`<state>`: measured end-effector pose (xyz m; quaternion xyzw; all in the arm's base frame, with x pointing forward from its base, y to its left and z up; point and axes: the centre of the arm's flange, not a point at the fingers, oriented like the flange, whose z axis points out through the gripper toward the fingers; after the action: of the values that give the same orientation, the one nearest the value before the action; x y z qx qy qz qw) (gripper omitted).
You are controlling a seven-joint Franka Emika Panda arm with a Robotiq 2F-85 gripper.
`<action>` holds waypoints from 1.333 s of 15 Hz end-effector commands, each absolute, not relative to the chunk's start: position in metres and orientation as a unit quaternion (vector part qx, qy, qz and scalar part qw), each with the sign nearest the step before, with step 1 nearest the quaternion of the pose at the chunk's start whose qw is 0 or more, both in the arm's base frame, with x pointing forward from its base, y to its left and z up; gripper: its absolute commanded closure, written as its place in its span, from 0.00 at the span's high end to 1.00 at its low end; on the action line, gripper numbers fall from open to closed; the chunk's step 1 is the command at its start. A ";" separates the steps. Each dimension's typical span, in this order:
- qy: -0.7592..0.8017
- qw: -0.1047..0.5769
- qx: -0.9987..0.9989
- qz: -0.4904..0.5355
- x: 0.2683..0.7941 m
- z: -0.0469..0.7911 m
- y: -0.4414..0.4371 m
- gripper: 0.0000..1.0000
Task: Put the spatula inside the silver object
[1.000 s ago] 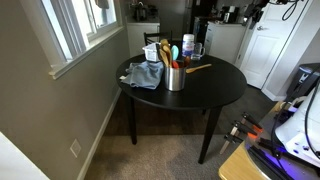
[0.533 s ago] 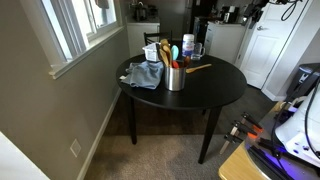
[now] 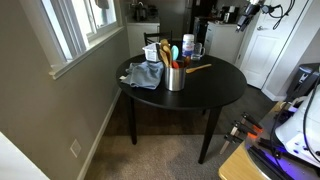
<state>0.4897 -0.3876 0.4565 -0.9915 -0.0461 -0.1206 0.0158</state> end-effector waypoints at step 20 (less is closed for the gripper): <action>-0.486 0.041 -0.859 -0.154 0.628 0.378 -0.378 1.00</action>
<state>0.6280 -0.3783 0.3779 -0.8590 -0.4864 -0.1543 0.0408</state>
